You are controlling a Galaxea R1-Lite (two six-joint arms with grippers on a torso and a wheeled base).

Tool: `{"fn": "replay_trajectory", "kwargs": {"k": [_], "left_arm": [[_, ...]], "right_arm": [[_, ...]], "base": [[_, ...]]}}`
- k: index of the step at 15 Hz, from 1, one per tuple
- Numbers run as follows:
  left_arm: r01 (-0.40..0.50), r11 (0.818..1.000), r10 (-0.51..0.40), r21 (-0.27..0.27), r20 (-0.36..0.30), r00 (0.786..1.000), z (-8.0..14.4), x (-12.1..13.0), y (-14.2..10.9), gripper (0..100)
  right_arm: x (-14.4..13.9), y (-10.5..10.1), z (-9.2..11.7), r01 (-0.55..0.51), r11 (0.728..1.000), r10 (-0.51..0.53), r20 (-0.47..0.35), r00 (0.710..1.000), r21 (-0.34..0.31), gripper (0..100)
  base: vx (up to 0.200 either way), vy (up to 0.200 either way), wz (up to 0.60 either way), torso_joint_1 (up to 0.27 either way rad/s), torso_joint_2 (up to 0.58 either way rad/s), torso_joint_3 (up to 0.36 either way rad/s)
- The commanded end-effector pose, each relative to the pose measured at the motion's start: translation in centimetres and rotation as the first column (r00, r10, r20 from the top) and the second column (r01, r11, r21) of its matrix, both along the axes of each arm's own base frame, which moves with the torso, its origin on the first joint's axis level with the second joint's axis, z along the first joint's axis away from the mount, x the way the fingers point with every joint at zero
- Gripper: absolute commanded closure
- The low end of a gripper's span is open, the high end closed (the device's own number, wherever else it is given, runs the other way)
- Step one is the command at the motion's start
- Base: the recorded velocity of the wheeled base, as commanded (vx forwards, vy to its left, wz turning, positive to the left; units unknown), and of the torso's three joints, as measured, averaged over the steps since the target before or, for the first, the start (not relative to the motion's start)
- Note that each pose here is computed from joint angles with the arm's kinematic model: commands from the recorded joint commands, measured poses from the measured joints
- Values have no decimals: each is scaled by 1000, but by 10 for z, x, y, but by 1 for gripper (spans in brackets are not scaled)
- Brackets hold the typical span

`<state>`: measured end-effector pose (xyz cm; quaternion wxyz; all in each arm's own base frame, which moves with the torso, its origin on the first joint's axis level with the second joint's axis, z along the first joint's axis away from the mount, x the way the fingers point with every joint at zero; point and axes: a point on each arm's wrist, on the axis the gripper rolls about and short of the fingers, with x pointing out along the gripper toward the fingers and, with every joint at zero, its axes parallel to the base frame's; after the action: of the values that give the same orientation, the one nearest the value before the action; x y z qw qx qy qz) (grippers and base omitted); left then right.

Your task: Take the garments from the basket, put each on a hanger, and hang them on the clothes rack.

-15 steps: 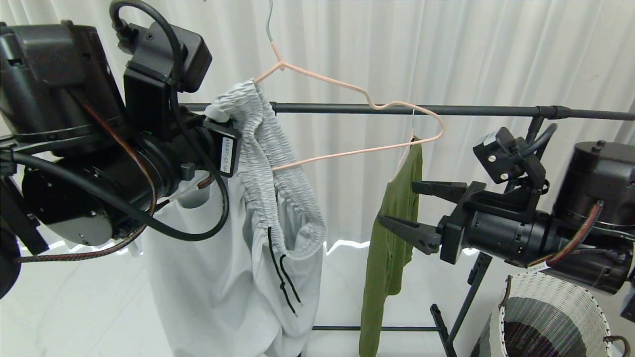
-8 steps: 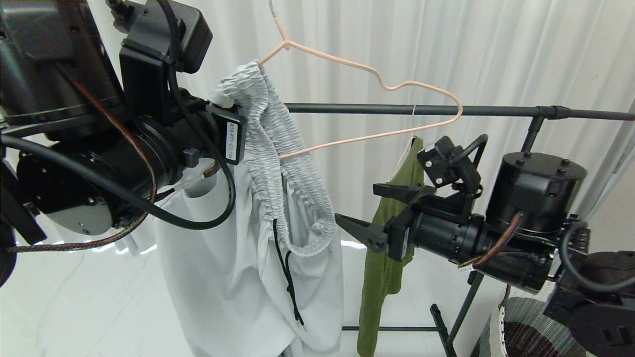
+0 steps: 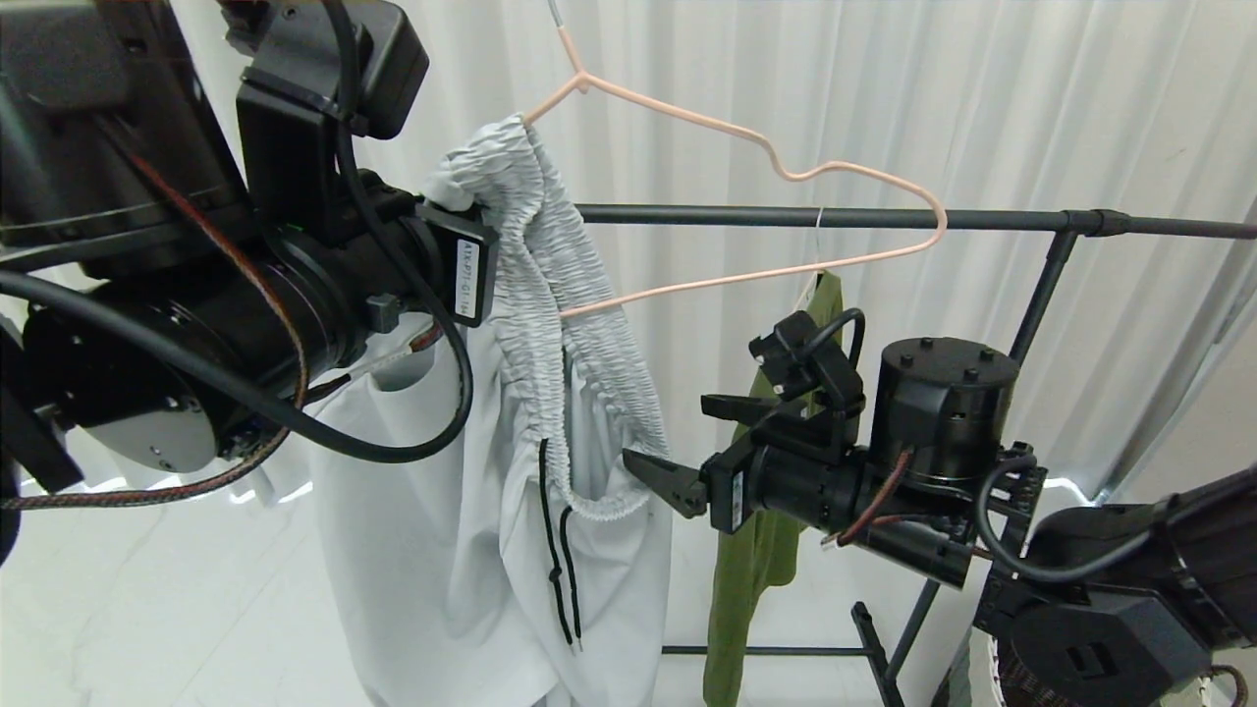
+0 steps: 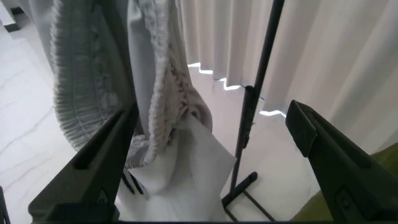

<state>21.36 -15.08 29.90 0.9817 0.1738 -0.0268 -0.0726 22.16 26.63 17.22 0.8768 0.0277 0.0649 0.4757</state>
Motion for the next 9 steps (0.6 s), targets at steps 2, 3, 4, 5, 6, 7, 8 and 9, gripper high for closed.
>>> {"fn": "replay_trajectory", "kwargs": {"k": [2,3,4,5,6,7,8,9], "left_arm": [[19,1000,-19,-6,8,1000,3,-6,-2,100],[21,1000,-20,-4,8,1000,2,-6,-2,100],[21,1000,-20,-4,8,1000,2,-6,-2,100],[21,1000,-21,-5,7,1000,2,-7,-2,100],[18,1000,-17,-5,7,1000,2,-7,-1,100],[11,1000,-11,-5,9,1000,3,-7,1,100],[-1,1000,1,4,7,1000,1,-6,4,100],[-23,999,23,28,4,1000,-1,-4,10,100]], "right_arm": [[1,2,-5,-2,1000,1,-12,1000,-11,100],[1,2,-5,0,1000,0,-10,1000,-9,100],[1,2,-4,0,1000,0,-10,1000,-9,100],[1,0,-3,5,1000,-5,-9,1000,-6,100],[1,0,-3,6,1000,-6,-8,1000,-5,100],[4,-6,3,25,1000,-25,-2,1000,11,100],[7,-12,7,45,999,-45,4,999,22,100],[10,-18,12,68,997,-68,13,998,31,100]], "base": [[0,0,0,0,0,0],[0,0,0,0,0,0],[0,0,0,0,0,0],[0,0,0,0,0,0],[0,0,0,0,0,0],[0,0,0,0,0,0],[0,0,0,0,0,0],[0,0,0,0,0,0]]}}
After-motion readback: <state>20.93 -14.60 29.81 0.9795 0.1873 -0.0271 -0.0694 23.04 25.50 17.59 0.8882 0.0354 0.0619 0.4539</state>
